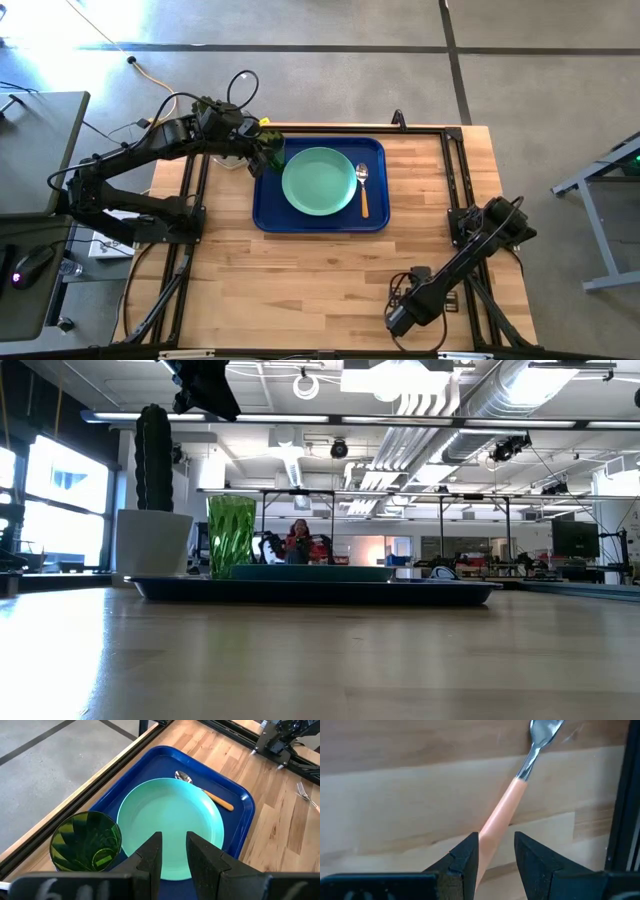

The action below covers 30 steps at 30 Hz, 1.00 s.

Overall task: Pick and place plate/cup/fork/spoon on tray
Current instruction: Put the light brown fork to the right of the yellow spoon on the blue tray

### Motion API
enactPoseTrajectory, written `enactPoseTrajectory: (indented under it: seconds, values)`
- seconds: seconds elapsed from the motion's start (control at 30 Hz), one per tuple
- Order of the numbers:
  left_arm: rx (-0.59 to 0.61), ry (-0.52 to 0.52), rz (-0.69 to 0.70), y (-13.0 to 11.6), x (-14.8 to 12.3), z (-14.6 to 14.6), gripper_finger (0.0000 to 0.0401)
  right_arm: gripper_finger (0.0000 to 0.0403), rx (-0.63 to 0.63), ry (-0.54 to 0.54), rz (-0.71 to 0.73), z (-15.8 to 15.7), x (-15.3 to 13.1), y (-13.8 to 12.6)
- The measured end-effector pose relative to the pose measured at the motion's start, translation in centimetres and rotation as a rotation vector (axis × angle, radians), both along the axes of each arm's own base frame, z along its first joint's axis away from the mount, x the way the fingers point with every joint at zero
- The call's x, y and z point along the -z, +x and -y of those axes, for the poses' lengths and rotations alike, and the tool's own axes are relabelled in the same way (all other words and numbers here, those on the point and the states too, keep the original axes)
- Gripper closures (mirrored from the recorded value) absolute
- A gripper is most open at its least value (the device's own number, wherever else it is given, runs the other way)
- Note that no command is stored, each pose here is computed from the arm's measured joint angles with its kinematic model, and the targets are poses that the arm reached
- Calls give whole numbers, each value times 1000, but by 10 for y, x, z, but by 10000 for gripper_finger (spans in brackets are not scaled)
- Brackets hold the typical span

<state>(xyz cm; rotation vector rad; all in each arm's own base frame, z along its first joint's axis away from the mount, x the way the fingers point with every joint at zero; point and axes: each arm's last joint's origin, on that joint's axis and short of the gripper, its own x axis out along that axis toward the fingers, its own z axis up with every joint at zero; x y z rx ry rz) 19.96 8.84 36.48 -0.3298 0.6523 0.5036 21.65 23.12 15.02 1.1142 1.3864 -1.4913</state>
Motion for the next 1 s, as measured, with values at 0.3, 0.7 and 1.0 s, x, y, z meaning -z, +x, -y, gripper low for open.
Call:
enactPoseTrajectory:
  seconds: [0.3,0.7,1.0]
  values:
    - [1,1,-1,0,0,0,325,286,7,37,10,-6,12,5]
    - [0,10,21,1,-2,-1,325,286,0,46,-21,-9,19,6]
    - [0,9,20,1,-2,-1,325,315,-20,61,-23,-12,23,5]
